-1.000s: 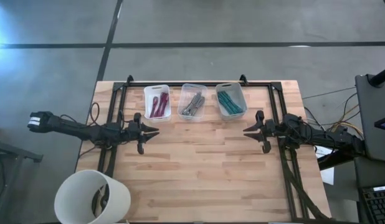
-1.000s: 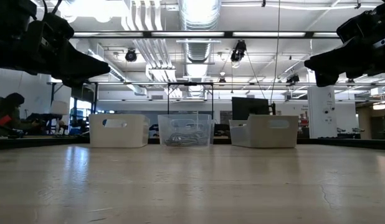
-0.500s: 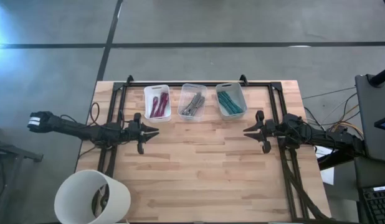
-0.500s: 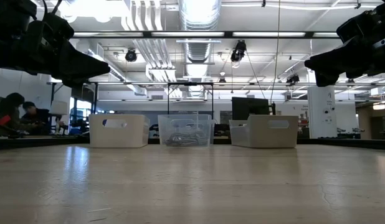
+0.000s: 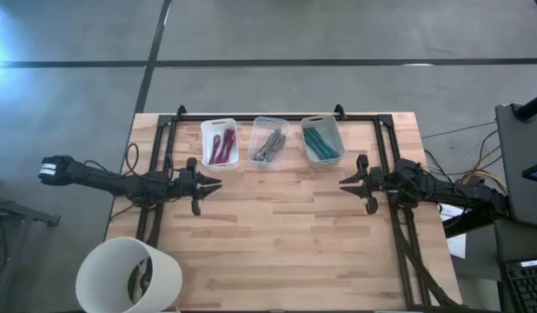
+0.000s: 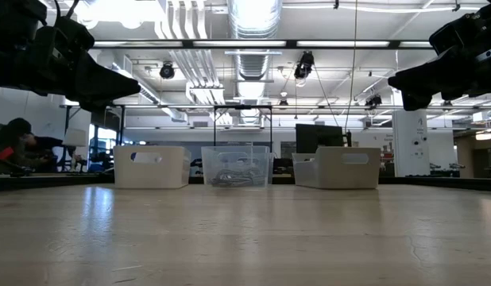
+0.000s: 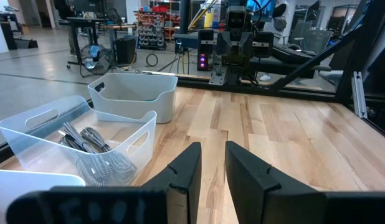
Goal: Pick & Place USB Port
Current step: Return to Home Position
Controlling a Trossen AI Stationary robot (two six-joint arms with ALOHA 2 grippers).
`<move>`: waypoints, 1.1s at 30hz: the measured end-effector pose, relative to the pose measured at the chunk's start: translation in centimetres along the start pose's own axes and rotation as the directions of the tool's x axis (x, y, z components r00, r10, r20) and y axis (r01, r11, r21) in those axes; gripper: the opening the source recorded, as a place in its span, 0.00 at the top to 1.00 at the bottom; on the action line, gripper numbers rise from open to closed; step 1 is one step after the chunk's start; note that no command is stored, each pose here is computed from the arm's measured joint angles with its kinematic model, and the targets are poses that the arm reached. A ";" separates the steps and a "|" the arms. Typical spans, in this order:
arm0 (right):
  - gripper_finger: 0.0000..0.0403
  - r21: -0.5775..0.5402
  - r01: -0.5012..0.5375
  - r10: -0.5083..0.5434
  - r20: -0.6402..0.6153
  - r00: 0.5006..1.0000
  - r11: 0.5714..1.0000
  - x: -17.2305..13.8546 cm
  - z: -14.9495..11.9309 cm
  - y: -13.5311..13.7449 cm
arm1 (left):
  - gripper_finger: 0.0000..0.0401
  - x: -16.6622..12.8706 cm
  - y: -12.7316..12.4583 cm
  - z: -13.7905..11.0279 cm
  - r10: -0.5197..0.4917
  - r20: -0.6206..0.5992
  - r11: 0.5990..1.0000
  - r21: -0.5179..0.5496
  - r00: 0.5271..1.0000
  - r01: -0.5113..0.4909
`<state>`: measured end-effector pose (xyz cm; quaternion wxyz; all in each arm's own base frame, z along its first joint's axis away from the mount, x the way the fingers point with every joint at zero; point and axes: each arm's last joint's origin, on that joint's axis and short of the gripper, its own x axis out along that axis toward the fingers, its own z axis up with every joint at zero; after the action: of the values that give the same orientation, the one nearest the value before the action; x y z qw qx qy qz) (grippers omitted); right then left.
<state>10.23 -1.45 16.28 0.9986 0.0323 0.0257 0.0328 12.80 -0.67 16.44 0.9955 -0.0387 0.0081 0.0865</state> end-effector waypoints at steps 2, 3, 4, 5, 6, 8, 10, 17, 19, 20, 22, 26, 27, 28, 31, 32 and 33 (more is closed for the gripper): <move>0.79 0.000 0.000 0.000 -0.001 1.000 1.000 0.0 0.0 0.0 | 0.80 0.0 0.0 0.0 0.000 0.000 1.000 0.000 1.000 0.000; 0.79 0.000 0.000 0.000 0.000 1.000 1.000 0.0 0.0 0.0 | 0.80 0.0 0.0 0.0 0.000 0.000 1.000 0.000 1.000 0.000; 0.79 0.000 0.000 0.000 0.000 1.000 1.000 0.0 0.0 0.0 | 0.80 0.0 0.0 0.0 0.000 0.000 1.000 0.000 1.000 0.000; 0.79 0.000 0.000 0.000 0.000 1.000 1.000 0.0 0.0 0.0 | 0.80 0.0 0.0 0.0 0.000 0.000 1.000 0.000 1.000 0.000; 0.79 0.000 0.000 0.000 0.000 1.000 1.000 0.0 0.0 0.0 | 0.80 0.0 0.0 0.0 0.000 0.000 1.000 0.000 1.000 0.000; 0.80 0.000 0.000 0.000 0.000 1.000 1.000 0.0 0.0 0.0 | 0.80 0.0 0.0 0.0 0.000 0.000 1.000 0.000 1.000 0.000; 0.81 0.000 0.000 0.000 0.000 1.000 1.000 0.0 0.0 0.0 | 0.80 0.0 0.0 0.0 0.000 0.000 1.000 0.000 1.000 0.000; 0.83 0.000 0.000 0.000 0.000 1.000 1.000 0.0 0.0 0.0 | 0.80 0.0 0.0 0.0 0.000 0.000 1.000 0.000 1.000 0.000; 0.83 0.000 0.000 0.000 0.000 1.000 1.000 0.0 0.0 0.0 | 0.80 0.0 0.0 0.0 0.000 0.000 1.000 0.000 1.000 0.000; 0.82 0.000 0.000 0.000 0.000 1.000 1.000 0.0 0.0 0.0 | 0.80 0.0 0.0 0.0 0.000 0.000 1.000 0.000 1.000 0.000; 0.81 0.000 0.000 0.000 0.000 1.000 1.000 0.0 0.0 0.0 | 0.80 0.0 0.0 0.0 0.000 0.000 1.000 0.000 1.000 0.000; 0.80 0.000 0.000 0.000 0.000 1.000 1.000 0.0 0.0 0.0 | 0.80 0.0 0.0 0.0 0.000 0.000 1.000 0.000 1.000 0.000; 0.80 0.000 0.000 0.000 0.000 1.000 1.000 0.0 0.0 0.0 | 0.80 0.0 0.0 0.0 0.000 0.000 1.000 0.000 1.000 0.000; 0.79 0.000 0.000 0.000 0.000 1.000 1.000 0.0 0.0 0.0 | 0.80 0.0 0.0 0.0 0.000 0.000 1.000 0.000 1.000 0.000; 0.79 0.000 0.000 0.000 0.000 1.000 1.000 0.0 0.0 0.0 | 0.80 0.0 0.0 0.0 0.000 0.000 1.000 0.000 1.000 0.000; 0.79 0.000 0.000 0.000 0.000 1.000 1.000 0.0 0.0 0.0 | 0.80 0.0 0.0 0.0 0.000 0.000 1.000 0.000 1.000 0.000; 0.79 0.000 0.000 0.000 0.000 1.000 1.000 0.0 0.0 0.0 | 0.80 0.0 0.0 0.0 0.000 0.000 1.000 0.000 1.000 0.000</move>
<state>10.23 -1.46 16.28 0.9986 0.0323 0.0260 0.0328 12.80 -0.67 16.45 0.9954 -0.0389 0.0080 0.0867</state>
